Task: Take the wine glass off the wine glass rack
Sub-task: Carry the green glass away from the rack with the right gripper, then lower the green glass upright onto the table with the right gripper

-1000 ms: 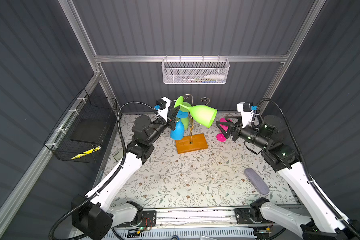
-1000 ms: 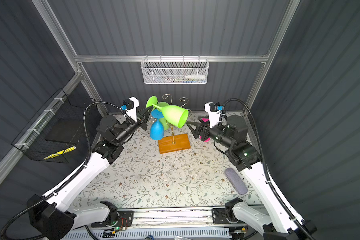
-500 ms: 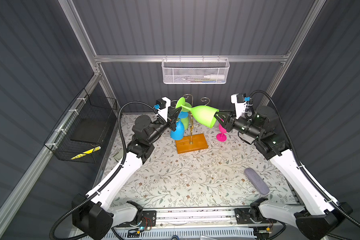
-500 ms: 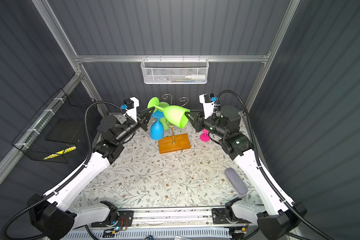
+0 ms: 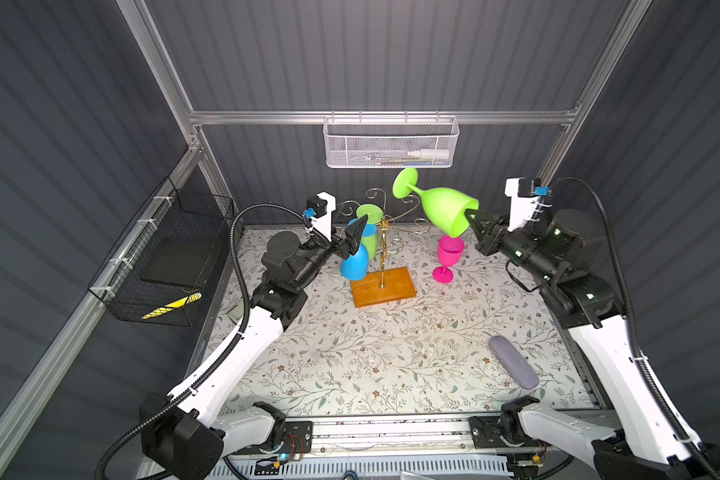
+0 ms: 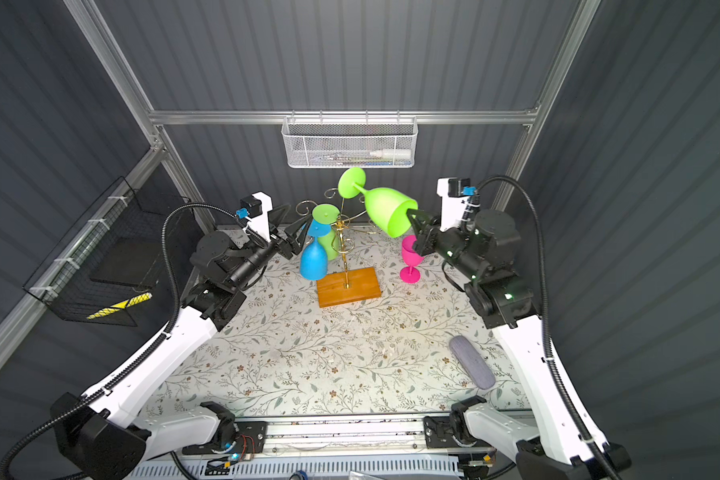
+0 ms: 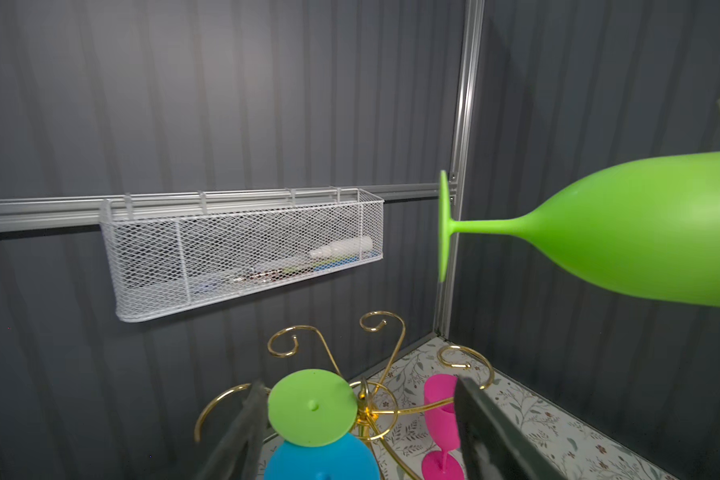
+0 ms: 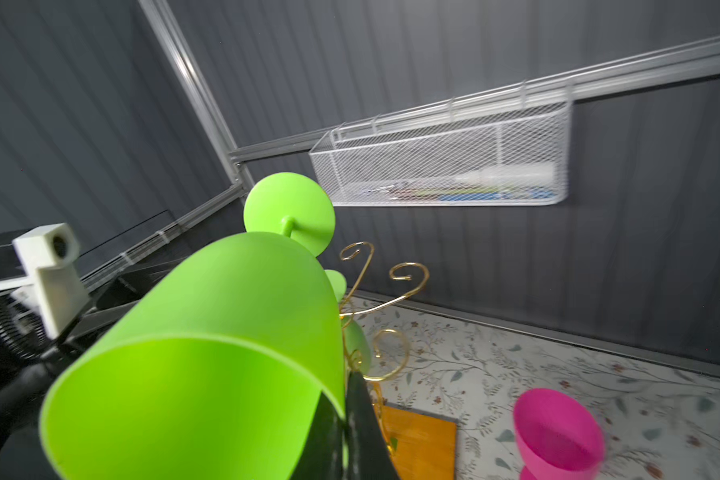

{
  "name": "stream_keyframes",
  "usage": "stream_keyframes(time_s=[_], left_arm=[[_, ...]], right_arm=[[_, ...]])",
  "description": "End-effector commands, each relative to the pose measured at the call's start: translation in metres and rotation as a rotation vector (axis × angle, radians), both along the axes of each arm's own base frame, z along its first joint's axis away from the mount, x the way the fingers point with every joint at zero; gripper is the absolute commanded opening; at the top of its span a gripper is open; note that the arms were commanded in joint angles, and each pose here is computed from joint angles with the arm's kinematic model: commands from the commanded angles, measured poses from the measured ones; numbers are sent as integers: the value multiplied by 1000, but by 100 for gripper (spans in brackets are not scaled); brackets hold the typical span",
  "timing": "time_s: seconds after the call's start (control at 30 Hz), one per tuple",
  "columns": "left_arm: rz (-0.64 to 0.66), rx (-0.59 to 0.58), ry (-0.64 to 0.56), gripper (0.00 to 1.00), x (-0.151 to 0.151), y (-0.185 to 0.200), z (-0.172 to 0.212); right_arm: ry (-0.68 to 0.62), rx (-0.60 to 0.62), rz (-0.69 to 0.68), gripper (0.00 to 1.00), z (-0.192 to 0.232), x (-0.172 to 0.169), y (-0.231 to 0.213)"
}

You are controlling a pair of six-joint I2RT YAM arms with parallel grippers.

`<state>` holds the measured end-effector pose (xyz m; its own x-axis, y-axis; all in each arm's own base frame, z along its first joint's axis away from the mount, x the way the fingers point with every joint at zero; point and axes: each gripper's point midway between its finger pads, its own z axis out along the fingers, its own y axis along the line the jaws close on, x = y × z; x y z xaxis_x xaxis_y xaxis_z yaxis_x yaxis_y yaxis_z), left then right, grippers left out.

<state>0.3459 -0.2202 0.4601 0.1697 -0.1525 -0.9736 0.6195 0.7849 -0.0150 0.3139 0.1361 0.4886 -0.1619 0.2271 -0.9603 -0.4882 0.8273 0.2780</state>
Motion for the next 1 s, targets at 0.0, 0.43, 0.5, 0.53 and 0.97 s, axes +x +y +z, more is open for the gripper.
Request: stream_keyframes(time_s=[0.0, 0.43, 0.5, 0.53, 0.97], left_arm=[[171, -42, -2, 80, 3, 37, 9], [395, -86, 162, 92, 2, 93, -24], [410, -84, 180, 92, -1, 97, -26], [420, -85, 184, 92, -3, 100, -26], [460, -76, 217, 92, -19, 116, -31]], right_arm=[[66, -92, -205, 0, -1, -3, -46], [662, -479, -465, 0, -143, 42, -136], [722, -508, -454, 0, -160, 52, -138], [750, -522, -449, 0, -169, 57, -139], [895, -589, -445, 0, -213, 101, -151]])
